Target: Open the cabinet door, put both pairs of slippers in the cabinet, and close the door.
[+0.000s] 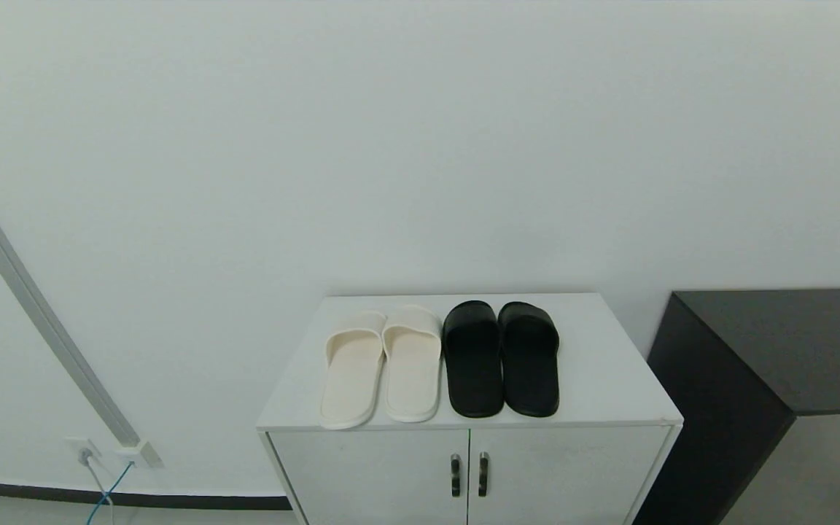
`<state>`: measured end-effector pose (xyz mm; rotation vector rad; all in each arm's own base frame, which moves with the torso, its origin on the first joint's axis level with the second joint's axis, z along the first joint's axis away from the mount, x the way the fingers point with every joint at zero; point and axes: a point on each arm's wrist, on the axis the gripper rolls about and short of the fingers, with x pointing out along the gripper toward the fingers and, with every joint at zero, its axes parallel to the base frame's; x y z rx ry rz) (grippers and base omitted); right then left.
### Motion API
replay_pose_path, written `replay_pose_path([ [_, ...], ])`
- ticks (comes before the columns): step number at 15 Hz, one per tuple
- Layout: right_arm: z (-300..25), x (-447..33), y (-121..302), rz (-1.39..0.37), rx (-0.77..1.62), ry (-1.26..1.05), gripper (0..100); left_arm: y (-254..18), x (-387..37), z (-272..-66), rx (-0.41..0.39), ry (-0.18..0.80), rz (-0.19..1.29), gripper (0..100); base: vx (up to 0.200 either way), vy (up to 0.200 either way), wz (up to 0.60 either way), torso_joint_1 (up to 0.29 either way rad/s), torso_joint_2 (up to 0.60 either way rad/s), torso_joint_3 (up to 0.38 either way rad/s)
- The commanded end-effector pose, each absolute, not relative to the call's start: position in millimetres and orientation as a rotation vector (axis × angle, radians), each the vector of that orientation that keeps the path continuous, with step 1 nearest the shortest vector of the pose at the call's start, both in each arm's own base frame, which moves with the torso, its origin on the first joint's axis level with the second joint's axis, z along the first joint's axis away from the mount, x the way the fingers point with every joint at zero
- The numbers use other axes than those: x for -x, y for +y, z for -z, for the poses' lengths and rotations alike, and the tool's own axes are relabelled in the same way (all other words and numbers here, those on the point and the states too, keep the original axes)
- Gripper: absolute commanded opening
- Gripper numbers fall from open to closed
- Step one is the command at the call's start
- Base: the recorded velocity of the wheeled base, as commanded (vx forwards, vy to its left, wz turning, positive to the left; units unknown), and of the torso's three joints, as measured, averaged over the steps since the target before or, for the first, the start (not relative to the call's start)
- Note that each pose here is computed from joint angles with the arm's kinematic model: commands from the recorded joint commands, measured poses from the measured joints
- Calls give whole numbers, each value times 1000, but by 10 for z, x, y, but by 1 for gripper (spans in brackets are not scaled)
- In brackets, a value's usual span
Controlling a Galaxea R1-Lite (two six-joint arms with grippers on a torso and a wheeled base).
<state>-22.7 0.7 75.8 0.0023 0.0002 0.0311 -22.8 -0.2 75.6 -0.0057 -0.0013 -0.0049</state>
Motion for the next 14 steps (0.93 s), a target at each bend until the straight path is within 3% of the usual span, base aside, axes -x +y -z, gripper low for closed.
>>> replay_pose_path([
  [1, -757, 227, 7, -32, -2, 0, 100, -2, 228, -756, 6, -2, 5, 0, 0, 0, 0, 0, 0, 0],
  [6, -768, 205, 5, -45, 3, 29, 100, -2, 228, -755, -15, 0, 5, 0, 0, 0, 0, 0, 0, 0],
  [9, -1186, 102, 5, -82, -32, 78, 100, -2, 228, -755, -15, 0, 5, 0, 0, 0, 0, 0, 0, 0],
  [14, -1401, -475, 76, -225, 13, 324, 100, -2, 228, -755, 8, 0, 5, 0, 0, 0, 0, 0, 0, 0],
])
